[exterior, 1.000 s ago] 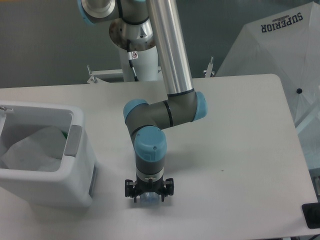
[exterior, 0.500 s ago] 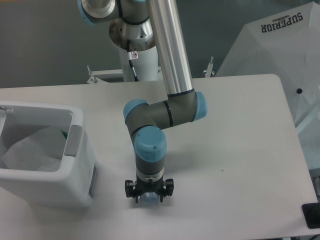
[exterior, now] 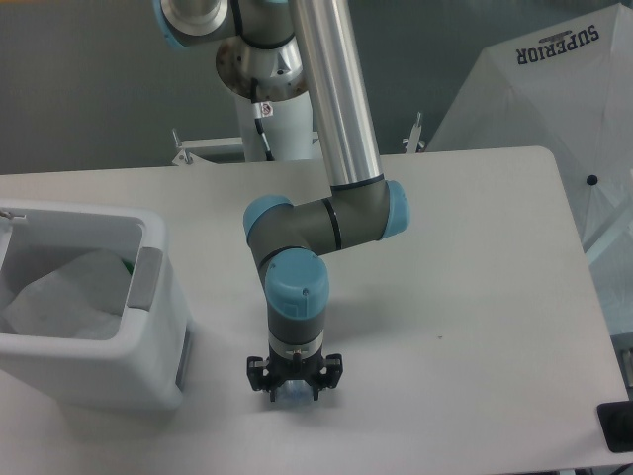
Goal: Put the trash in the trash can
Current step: 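Lower the gripper onto the bottle and close it around the bottle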
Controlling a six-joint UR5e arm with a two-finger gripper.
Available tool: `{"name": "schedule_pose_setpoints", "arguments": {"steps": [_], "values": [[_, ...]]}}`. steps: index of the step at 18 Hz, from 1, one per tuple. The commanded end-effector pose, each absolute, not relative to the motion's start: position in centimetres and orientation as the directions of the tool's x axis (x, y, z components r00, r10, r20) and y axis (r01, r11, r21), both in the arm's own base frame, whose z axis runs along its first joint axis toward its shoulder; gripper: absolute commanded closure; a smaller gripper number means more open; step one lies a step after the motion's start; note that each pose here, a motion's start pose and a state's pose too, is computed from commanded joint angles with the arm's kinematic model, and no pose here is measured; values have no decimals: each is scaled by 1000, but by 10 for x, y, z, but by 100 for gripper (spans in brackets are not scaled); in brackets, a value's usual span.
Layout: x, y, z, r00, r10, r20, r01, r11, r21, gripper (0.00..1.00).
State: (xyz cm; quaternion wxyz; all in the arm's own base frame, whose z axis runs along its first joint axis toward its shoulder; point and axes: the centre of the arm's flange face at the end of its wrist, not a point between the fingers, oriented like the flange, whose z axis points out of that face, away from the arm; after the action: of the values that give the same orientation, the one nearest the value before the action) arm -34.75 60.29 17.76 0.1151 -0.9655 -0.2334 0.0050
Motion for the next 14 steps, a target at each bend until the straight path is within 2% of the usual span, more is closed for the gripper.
{"name": "schedule_pose_setpoints", "arguments": {"steps": [14], "values": [[-343, 599, 191, 891, 452, 40, 448, -863, -236, 37]]}}
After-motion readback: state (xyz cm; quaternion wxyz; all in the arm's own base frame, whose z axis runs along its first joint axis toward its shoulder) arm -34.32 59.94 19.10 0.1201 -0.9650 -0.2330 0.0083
